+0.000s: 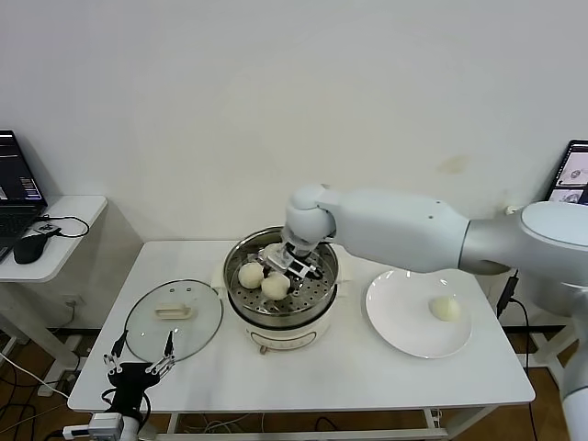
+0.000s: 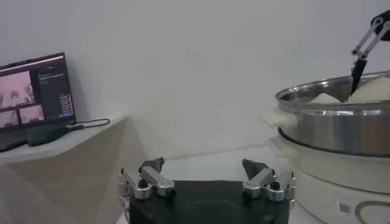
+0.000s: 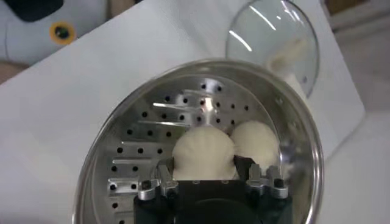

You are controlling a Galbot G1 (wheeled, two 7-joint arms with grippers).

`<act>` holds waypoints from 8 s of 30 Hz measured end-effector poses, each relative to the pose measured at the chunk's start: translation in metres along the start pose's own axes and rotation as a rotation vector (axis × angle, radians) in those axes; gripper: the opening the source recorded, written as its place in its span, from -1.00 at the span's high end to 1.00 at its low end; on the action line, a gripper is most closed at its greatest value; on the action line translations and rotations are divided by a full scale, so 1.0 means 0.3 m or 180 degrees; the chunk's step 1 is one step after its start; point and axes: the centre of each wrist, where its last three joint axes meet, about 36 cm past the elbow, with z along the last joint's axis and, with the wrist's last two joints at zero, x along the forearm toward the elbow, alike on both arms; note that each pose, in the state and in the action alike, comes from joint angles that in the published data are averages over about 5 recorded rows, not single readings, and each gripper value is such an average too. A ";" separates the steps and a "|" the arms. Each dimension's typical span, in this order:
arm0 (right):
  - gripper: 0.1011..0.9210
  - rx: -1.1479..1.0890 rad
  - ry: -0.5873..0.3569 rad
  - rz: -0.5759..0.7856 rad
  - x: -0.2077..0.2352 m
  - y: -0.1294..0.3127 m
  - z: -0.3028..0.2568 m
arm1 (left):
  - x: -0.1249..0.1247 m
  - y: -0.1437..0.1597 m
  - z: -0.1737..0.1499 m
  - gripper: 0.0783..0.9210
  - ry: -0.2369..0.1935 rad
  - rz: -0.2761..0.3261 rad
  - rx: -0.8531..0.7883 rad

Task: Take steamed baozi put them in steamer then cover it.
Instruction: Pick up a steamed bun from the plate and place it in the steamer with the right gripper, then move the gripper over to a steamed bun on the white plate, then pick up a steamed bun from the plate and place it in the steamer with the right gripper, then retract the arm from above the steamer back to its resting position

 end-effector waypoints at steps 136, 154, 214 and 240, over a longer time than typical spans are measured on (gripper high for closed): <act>-0.23 -0.3174 0.0816 0.0495 0.410 0.868 0.572 | 0.004 0.006 -0.004 -0.77 0.0006 0.0091 -0.0176; -0.24 -0.2880 0.0289 0.0598 0.400 0.270 0.265 | 0.002 0.020 -0.017 -0.77 -0.0022 0.0042 -0.0149; -0.76 -0.3551 -0.0130 0.1373 0.185 0.360 0.193 | -0.011 0.025 -0.029 -0.77 -0.0074 0.0018 -0.0109; -0.76 -0.4516 -0.1129 0.4817 -0.169 1.203 -0.095 | -0.058 0.019 0.043 -0.77 -0.0178 -0.0211 -0.0607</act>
